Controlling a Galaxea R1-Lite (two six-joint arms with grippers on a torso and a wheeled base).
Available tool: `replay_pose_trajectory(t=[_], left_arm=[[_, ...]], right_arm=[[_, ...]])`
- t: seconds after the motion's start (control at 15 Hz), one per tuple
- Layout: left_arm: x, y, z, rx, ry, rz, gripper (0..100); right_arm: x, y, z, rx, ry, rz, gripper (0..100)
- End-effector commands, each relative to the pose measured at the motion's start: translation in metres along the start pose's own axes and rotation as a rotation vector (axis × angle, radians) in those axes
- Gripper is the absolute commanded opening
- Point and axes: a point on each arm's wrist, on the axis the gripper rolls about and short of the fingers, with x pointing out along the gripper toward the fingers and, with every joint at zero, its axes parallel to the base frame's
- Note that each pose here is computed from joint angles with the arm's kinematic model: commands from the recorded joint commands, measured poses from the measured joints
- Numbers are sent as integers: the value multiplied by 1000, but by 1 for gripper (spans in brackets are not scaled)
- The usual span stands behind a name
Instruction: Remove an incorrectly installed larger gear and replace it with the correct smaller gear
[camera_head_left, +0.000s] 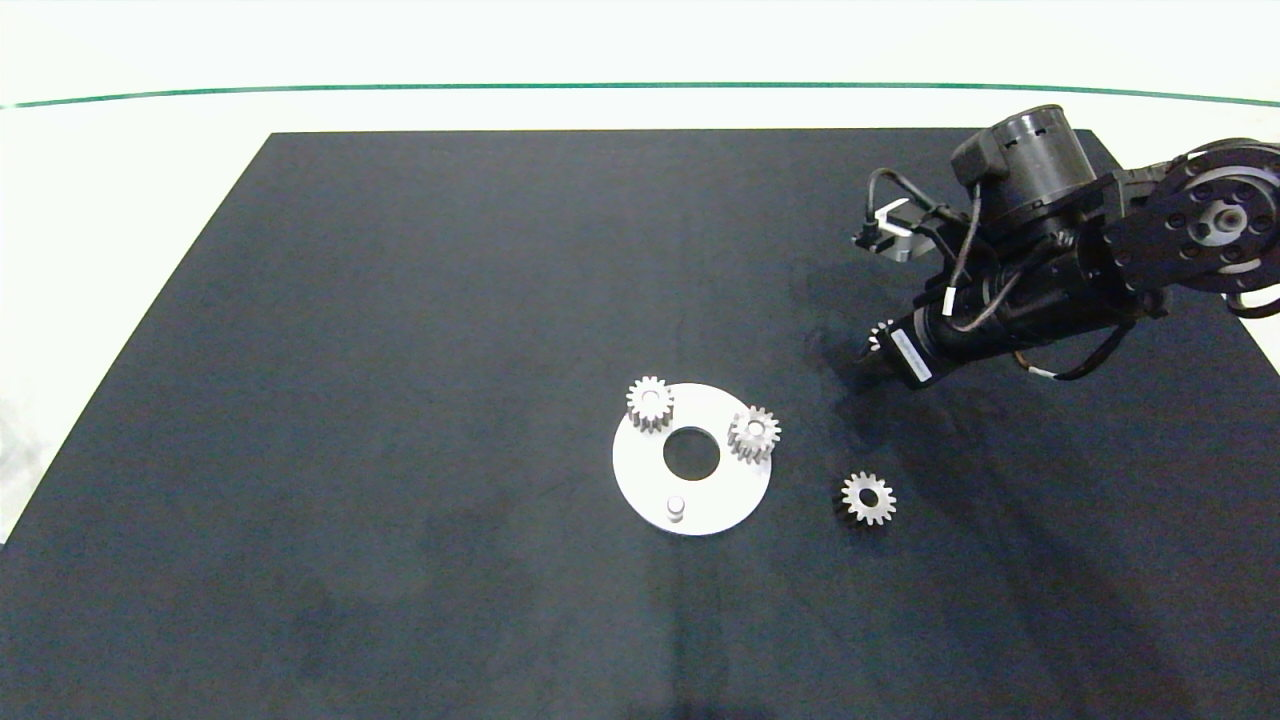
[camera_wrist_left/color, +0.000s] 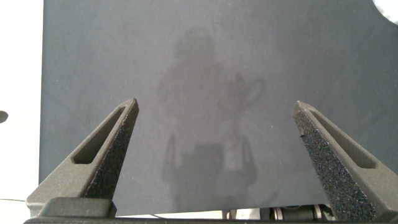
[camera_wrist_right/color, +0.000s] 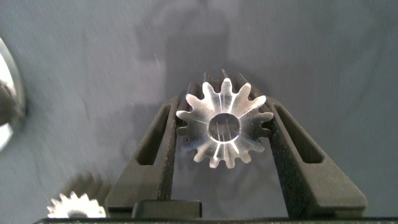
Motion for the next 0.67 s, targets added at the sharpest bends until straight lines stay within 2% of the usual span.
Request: replay_pose_trajectory(t=[0.07, 0.47, 0.67], left_arm=[[-2, 0, -3, 2, 1, 0, 100], [-2, 0, -3, 16, 2, 0, 100], [-3, 0, -4, 16, 1, 1, 100]], right_arm=[[10, 2, 1, 5, -5, 0, 31], [18, 3, 0, 92, 9, -5, 31], [18, 3, 0, 94, 9, -5, 31]])
